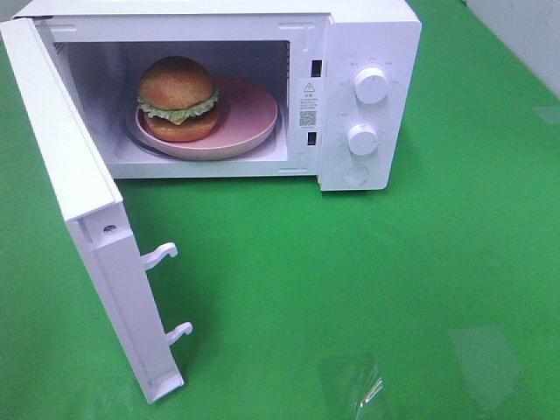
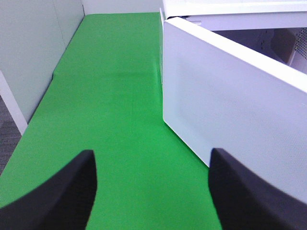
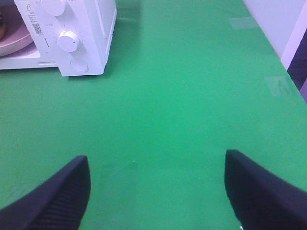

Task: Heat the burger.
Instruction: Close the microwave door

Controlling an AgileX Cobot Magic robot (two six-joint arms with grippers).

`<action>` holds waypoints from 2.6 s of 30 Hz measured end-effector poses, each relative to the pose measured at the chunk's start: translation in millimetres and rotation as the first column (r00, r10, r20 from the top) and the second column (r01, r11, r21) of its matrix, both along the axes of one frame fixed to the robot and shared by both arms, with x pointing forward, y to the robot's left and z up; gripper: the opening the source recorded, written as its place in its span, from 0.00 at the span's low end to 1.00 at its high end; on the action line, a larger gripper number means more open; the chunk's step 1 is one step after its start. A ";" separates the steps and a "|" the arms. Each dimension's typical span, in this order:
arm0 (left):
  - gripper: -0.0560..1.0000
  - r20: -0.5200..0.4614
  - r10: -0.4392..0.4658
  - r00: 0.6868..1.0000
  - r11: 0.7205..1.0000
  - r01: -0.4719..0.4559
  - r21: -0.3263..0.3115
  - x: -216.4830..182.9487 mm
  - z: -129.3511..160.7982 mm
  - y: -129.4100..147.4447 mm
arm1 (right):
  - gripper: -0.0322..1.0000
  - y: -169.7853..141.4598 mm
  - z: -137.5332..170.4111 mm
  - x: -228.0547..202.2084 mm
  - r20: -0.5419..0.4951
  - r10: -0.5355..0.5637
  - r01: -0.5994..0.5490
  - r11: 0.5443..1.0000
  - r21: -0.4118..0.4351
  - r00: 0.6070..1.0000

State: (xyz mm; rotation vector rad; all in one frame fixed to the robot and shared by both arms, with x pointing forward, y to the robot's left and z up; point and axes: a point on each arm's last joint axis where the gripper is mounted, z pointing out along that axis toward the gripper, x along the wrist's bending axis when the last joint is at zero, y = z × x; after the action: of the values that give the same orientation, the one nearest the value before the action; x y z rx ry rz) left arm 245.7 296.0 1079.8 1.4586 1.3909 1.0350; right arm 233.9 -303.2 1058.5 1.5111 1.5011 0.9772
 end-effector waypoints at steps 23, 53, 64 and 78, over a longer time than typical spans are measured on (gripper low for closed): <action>0.05 0.142 0.067 0.988 0.997 -0.060 -0.050 107.2 -19.1 7.6 | 0.77 0.0 0.0 0.0 0.000 0.000 0.000 1.000 0.000 1.000; 0.05 0.152 -0.194 0.969 0.976 0.206 -0.067 193.8 -111.2 -14.1 | 0.77 0.0 0.0 0.0 0.000 0.000 0.000 1.000 0.000 1.000; 0.05 0.117 -0.389 0.914 0.911 0.400 -0.096 212.7 -121.6 -45.6 | 0.77 0.0 0.0 0.0 0.000 0.000 0.000 1.000 0.000 1.000; 0.05 0.090 -0.477 0.874 0.867 0.485 -0.118 235.5 -131.3 -81.0 | 0.77 0.0 0.0 0.0 0.000 0.000 0.000 1.000 0.000 1.000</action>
State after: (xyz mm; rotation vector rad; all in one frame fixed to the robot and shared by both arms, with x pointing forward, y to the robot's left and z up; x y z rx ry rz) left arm 481.2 215.1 948.6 1.5509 0.9576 0.6407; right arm 233.9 -303.2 1058.5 1.5111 1.5011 0.9772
